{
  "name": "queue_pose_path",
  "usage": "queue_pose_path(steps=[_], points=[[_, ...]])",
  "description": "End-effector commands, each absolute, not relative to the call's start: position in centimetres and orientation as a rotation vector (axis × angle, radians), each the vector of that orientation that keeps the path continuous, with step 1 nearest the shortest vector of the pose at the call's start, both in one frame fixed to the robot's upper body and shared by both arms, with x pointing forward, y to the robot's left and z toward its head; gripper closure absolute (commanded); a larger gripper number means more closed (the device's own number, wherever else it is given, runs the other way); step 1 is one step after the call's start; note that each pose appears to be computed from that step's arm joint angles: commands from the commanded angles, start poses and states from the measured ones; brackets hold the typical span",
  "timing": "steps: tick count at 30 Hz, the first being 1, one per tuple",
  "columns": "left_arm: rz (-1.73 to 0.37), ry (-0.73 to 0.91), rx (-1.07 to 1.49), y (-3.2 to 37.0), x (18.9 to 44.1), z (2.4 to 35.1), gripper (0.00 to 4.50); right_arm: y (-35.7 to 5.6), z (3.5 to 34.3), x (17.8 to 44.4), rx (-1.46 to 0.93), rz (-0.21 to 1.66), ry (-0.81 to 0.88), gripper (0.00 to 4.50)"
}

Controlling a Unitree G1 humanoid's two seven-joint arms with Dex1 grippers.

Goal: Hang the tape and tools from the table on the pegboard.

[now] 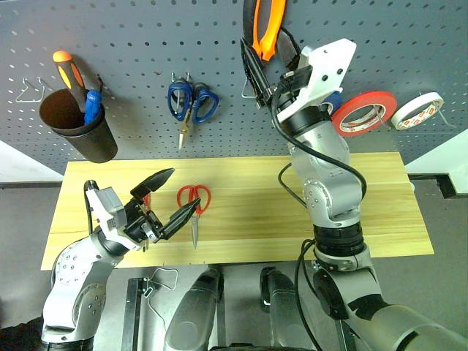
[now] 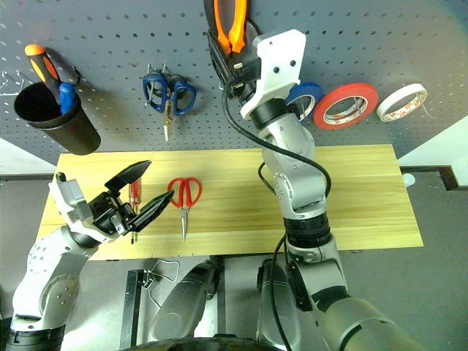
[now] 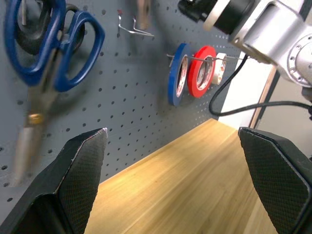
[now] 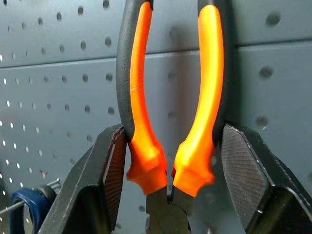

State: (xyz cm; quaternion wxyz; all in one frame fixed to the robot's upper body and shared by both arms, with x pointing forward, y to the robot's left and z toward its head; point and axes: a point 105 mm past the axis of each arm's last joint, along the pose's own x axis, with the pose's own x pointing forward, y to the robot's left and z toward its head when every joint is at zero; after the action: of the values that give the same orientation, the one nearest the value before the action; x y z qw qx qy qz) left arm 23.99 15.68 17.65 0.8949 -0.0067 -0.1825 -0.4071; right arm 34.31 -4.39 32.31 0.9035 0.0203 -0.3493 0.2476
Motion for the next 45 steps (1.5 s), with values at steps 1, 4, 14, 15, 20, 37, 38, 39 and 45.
queue_pose_path(steps=[1, 4, 14, 15, 20, 37, 38, 39, 45], points=[[-0.854, -0.406, 0.009, 15.3, 23.2, 18.4, 0.00, -3.5, 33.0, 33.7, 0.046, 0.535, -0.788, 1.98], [-0.847, -0.402, 0.012, 15.4, 23.1, 18.4, 0.00, -3.3, 32.5, 34.1, 0.052, 0.540, -0.777, 1.98], [-0.838, -0.400, 0.017, 15.6, 23.2, 18.3, 0.00, -2.9, 31.4, 33.9, 0.101, 0.582, -0.688, 1.63], [-0.838, -0.400, 0.017, 15.6, 23.2, 18.3, 0.00, -2.9, 31.4, 33.9, 0.105, 0.583, -0.682, 1.27], [-0.842, -0.402, 0.015, 15.6, 23.3, 18.3, 0.00, -3.2, 31.6, 33.9, 0.086, 0.567, -0.669, 0.04], [-0.940, -0.239, 0.034, 14.1, 20.6, 14.6, 0.00, -7.1, 26.6, 28.6, -0.094, 0.813, -0.465, 0.04], [-0.938, -0.253, 0.026, 14.0, 20.7, 14.8, 0.00, -7.4, 26.3, 28.0, -0.099, 0.833, -0.441, 0.04], [-0.946, -0.275, 0.015, 13.9, 20.5, 15.1, 0.00, -7.8, 25.8, 27.5, -0.103, 0.856, -0.411, 0.04], [-0.926, -0.251, 0.014, 14.8, 20.8, 14.7, 0.00, -8.8, 21.8, 23.9, -0.147, 1.015, -0.188, 0.04]])
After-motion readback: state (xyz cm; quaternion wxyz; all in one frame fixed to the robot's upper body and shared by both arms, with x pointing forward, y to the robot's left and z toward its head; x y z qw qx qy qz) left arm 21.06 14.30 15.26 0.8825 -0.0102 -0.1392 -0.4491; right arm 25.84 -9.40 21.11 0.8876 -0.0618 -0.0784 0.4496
